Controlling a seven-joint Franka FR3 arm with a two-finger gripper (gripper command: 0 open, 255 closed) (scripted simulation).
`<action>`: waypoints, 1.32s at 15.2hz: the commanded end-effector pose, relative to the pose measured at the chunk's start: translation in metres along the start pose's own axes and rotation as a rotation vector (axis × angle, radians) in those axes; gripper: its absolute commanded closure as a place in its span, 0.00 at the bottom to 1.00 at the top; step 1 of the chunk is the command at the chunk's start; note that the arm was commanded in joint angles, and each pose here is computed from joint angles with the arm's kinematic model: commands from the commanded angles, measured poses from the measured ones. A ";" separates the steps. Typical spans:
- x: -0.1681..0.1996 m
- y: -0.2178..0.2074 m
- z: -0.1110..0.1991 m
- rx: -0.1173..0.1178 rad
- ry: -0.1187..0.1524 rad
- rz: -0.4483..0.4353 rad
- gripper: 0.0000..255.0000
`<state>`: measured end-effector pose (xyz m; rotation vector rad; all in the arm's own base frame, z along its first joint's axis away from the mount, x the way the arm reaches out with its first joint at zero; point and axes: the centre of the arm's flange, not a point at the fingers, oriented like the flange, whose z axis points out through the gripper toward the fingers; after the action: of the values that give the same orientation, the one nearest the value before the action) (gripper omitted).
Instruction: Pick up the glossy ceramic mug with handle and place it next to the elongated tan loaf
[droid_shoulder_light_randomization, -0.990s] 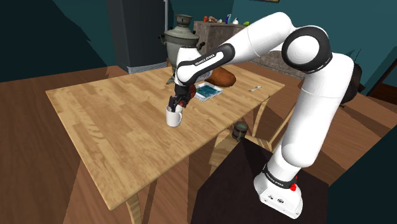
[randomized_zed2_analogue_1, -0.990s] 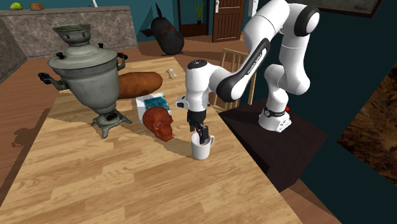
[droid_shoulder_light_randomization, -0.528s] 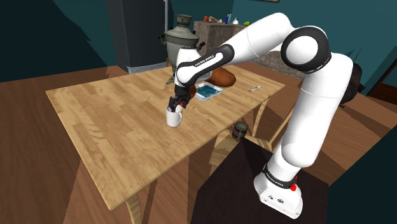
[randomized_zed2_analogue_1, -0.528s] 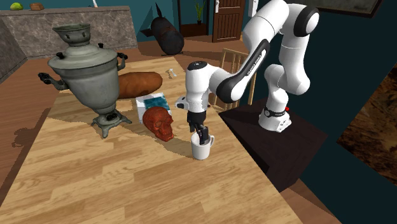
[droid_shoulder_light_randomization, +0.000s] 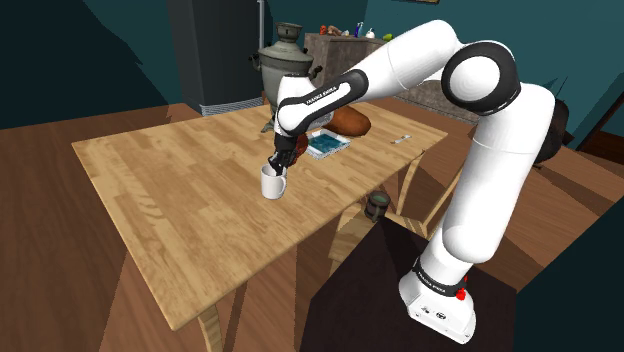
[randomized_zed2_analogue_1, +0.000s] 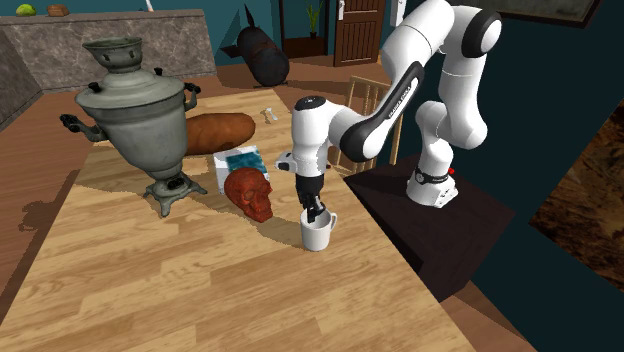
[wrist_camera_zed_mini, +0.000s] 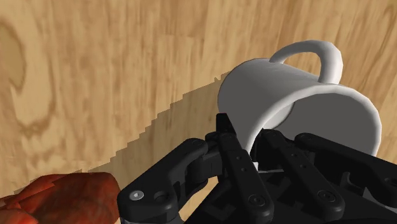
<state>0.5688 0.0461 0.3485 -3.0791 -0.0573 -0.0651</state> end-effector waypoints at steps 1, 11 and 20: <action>0.000 0.000 0.000 0.000 0.000 0.000 1.00; 0.002 -0.003 -0.047 0.000 0.000 0.000 1.00; 0.004 -0.006 -0.095 0.000 0.000 0.000 1.00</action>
<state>0.5696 0.0463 0.4377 -3.0792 -0.0574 -0.0660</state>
